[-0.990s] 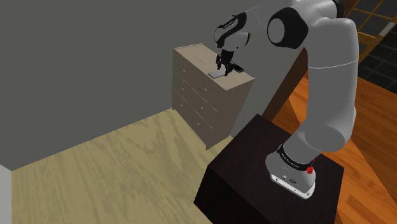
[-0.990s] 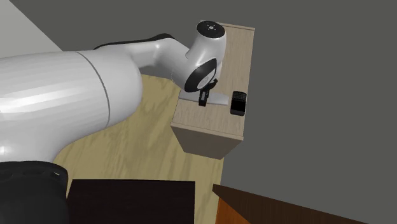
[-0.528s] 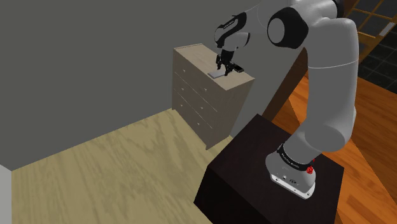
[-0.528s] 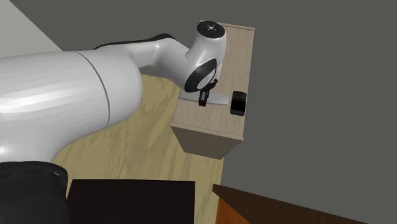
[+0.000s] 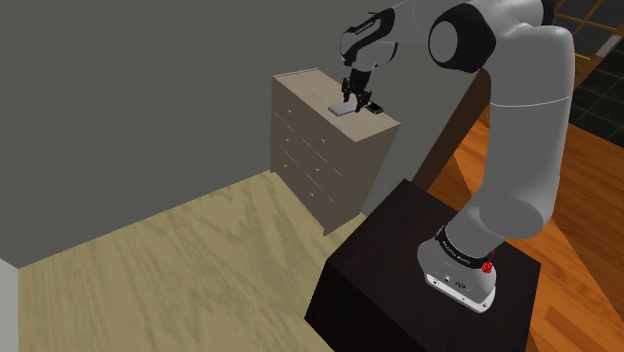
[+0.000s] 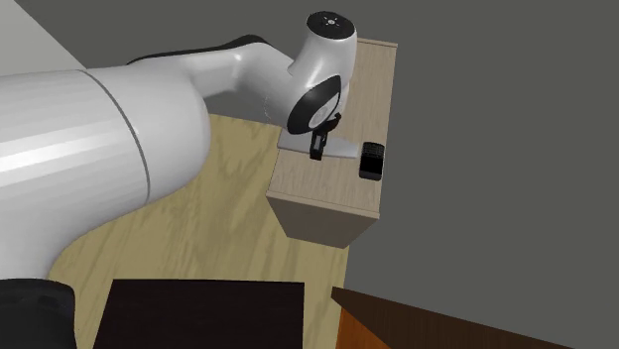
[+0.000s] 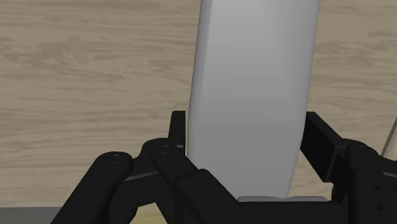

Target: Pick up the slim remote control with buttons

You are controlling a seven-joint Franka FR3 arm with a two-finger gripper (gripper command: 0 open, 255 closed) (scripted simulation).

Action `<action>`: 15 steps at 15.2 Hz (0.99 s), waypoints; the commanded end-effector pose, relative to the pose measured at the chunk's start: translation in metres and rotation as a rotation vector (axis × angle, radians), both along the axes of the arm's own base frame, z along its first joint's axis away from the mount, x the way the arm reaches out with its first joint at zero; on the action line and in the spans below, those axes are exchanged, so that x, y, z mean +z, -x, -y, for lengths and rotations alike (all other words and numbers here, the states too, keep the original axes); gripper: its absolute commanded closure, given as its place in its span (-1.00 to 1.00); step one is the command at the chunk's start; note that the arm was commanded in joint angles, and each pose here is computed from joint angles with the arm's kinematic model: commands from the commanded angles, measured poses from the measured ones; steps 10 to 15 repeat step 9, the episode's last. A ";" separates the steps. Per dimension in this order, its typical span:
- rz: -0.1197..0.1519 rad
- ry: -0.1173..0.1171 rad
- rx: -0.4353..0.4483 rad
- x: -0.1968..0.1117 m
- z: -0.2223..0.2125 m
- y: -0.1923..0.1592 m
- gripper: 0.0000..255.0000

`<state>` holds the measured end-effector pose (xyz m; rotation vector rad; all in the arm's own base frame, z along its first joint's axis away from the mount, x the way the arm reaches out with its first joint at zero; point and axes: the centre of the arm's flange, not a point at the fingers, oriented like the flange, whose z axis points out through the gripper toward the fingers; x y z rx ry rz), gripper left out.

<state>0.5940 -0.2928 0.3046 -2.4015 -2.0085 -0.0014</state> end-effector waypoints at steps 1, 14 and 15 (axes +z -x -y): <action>0.000 0.000 0.000 0.011 0.000 -0.001 1.00; 0.000 0.000 0.000 0.044 0.000 -0.001 1.00; 0.000 0.000 0.000 0.044 0.000 -0.001 1.00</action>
